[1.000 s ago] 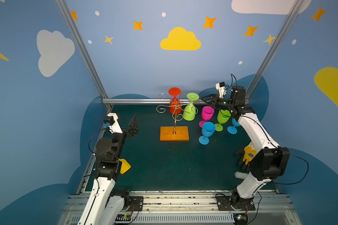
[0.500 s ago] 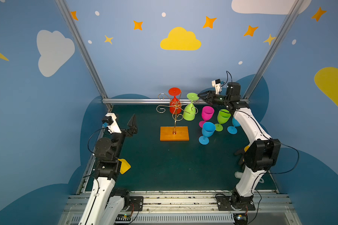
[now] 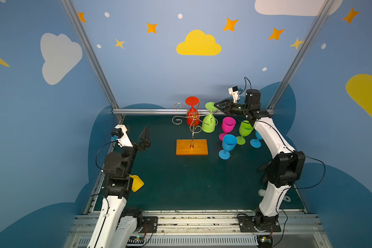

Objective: Take the wine glass off the wine glass rack
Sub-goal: Pick up the wine glass from the wine glass rack.

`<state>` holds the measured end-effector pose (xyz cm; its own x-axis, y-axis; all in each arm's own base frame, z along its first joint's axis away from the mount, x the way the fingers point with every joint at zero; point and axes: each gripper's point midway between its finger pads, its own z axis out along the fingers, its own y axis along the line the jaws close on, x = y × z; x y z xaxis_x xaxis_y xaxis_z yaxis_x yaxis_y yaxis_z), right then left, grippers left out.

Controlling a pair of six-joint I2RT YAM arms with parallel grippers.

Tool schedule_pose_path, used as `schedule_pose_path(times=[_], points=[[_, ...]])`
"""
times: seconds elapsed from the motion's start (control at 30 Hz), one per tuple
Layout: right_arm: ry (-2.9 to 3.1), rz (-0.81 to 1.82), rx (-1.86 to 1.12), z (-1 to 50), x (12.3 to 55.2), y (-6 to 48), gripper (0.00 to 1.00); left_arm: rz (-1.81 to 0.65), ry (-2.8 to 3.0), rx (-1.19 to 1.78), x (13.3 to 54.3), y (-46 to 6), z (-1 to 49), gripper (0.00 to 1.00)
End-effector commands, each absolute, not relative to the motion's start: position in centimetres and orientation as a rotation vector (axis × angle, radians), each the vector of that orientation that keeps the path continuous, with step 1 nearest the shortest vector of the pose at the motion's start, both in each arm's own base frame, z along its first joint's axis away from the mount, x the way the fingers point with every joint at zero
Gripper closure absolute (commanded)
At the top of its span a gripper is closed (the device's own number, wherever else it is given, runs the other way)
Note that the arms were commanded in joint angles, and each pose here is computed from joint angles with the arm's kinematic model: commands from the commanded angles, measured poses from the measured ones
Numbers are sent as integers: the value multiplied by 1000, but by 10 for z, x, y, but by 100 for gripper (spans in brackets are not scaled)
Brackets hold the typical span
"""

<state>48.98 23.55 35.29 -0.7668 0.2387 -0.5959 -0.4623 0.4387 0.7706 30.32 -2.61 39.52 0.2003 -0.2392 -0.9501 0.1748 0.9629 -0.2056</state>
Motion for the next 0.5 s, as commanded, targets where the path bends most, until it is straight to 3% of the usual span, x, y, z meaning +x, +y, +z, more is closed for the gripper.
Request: schedule_pose_path(times=[0.0,0.33,0.47], points=[[2023,1386,-199,359,491,238,79,-295,1318,-54,299,-26,398,5],[1994,1458,-184,370,490,239,98,-295,1317,-56,299,-25,399,5],[1967,1493,-176,378,488,237,100,-296,1317,-58,299,-24,399,5]])
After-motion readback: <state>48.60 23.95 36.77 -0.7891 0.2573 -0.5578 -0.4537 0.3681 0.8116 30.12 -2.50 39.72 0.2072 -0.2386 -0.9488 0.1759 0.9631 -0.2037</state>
